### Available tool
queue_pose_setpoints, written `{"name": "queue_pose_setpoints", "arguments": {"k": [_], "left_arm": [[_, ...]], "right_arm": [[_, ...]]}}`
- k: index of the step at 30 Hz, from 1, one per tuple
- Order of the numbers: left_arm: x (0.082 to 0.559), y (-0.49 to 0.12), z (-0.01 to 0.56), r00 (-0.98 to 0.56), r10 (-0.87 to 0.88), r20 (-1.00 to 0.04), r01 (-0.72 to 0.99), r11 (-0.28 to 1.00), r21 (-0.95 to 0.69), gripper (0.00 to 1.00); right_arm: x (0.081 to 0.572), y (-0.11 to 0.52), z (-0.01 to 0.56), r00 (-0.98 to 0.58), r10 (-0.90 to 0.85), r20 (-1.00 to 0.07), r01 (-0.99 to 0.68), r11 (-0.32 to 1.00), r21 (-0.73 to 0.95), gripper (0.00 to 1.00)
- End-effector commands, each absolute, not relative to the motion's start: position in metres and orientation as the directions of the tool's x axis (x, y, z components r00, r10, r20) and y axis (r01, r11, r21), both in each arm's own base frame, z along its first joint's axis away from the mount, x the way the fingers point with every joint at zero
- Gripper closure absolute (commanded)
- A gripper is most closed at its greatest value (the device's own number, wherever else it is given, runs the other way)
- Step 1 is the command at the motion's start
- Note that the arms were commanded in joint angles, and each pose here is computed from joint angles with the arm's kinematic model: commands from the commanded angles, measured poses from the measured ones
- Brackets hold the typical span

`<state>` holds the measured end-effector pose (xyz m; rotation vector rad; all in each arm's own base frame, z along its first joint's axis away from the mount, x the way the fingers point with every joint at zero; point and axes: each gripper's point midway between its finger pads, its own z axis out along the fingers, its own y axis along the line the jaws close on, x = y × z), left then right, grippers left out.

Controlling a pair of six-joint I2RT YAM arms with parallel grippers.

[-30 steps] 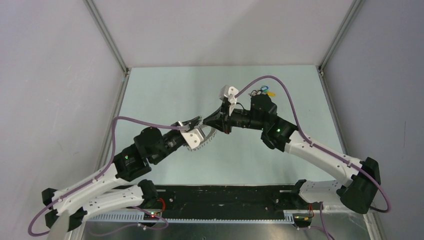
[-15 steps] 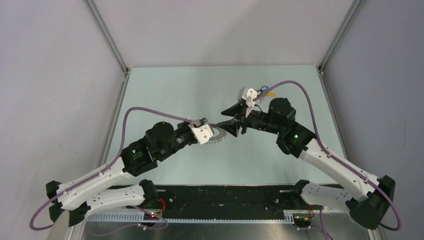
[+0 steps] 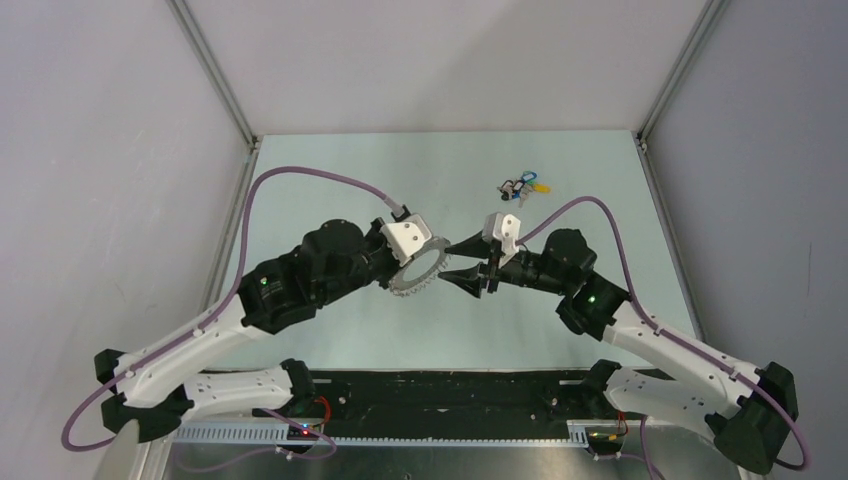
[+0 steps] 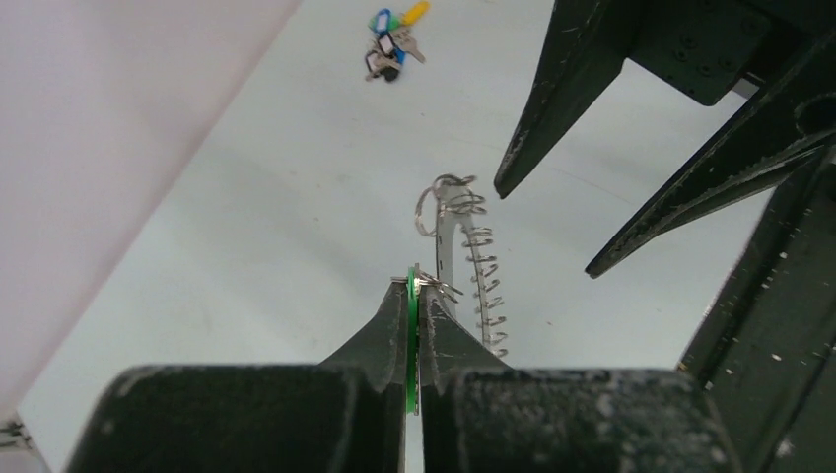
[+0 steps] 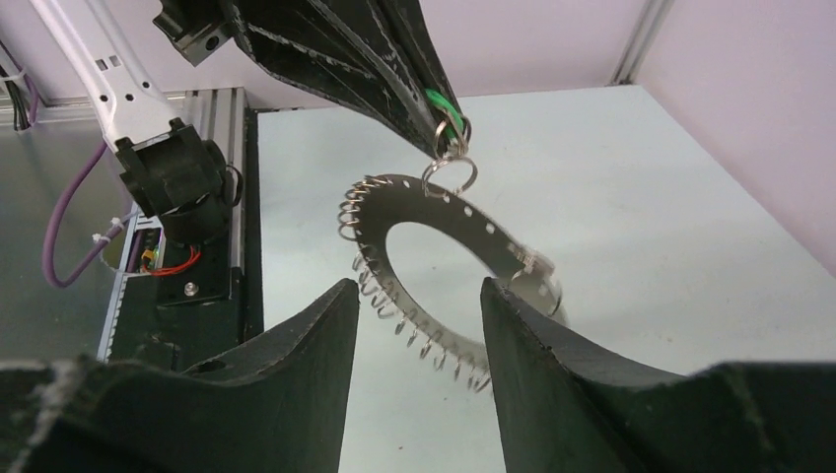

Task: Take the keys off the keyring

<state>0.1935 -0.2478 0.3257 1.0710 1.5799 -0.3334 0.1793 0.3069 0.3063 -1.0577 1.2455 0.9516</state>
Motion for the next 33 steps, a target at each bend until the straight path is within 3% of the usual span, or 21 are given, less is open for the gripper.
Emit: {"name": "queue_pose_setpoints", "arguments": {"k": [1, 8, 15, 20, 26, 30, 33], "left_arm": [[0.180, -0.257, 0.340, -0.029, 0.380, -0.924, 0.811, 0.550, 0.201, 1.00], [0.176, -0.264, 0.348, -0.108, 0.359, -0.927, 0.820, 0.559, 0.121, 1.00], [0.170, -0.263, 0.348, -0.179, 0.380, -0.908, 0.822, 0.565, 0.074, 1.00], [0.170, -0.262, 0.342, -0.210, 0.410, -0.888, 0.819, 0.569, 0.069, 1.00], [0.170, -0.264, 0.338, -0.227, 0.427, -0.875, 0.820, 0.569, 0.065, 1.00], [0.173, -0.261, 0.336, -0.237, 0.444, -0.864, 0.809, 0.583, 0.077, 1.00], [0.174, -0.260, 0.334, -0.246, 0.460, -0.853, 0.805, 0.587, 0.084, 1.00]], "right_arm": [[0.178, 0.315, 0.342, 0.247, 0.121, -0.962, -0.944, 0.255, -0.210, 0.47], [0.176, 0.330, 0.343, 0.222, 0.167, -0.960, -0.960, 0.211, -0.185, 0.57], [0.187, 0.327, 0.327, 0.242, 0.087, -0.966, -0.941, 0.263, -0.212, 0.46], [0.190, 0.320, 0.329, 0.273, 0.067, -0.960, -0.925, 0.292, -0.243, 0.44], [0.187, 0.318, 0.334, 0.297, 0.076, -0.952, -0.920, 0.288, -0.264, 0.46], [0.179, 0.320, 0.339, 0.300, 0.101, -0.948, -0.930, 0.254, -0.267, 0.54], [0.175, 0.323, 0.338, 0.297, 0.107, -0.949, -0.935, 0.235, -0.266, 0.54]]}}
